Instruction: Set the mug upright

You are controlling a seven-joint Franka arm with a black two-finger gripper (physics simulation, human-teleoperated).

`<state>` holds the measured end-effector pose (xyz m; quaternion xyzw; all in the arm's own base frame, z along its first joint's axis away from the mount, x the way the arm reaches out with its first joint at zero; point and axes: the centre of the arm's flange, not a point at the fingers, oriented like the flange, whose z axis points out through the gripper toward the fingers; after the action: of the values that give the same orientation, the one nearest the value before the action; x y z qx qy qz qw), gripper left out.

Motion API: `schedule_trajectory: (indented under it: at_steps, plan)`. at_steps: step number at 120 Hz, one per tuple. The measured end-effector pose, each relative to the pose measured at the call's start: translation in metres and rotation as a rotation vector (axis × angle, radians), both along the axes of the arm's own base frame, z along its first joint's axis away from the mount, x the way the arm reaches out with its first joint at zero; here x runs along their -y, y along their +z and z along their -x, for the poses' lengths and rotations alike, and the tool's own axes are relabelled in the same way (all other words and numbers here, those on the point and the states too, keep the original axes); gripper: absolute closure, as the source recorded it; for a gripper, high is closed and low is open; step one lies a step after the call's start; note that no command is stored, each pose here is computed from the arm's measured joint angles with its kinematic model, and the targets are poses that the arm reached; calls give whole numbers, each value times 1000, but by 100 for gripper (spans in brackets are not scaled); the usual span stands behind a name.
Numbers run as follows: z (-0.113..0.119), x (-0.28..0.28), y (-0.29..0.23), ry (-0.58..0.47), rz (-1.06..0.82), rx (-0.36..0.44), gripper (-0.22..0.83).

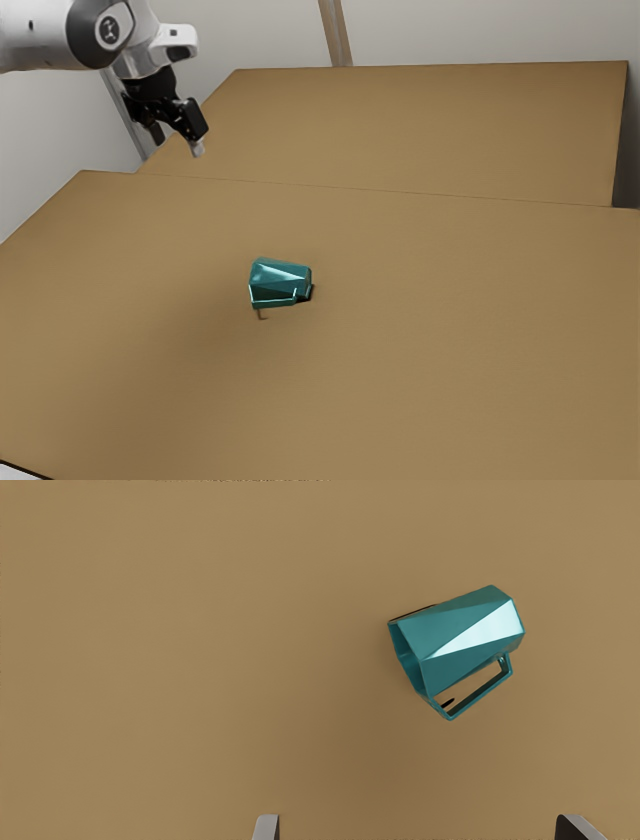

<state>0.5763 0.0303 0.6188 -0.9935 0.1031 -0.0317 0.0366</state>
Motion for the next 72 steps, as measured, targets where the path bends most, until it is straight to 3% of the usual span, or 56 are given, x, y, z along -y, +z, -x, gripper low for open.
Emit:
schedule_trajectory:
  at_steps: [36, 51, 72]
  plan:
    - [2, 3, -24, -10, -5, -10, 0]
    - [33, -13, -64, 6, 11, 6, 0]
    - [67, -69, -119, 93, 174, 119, 0]
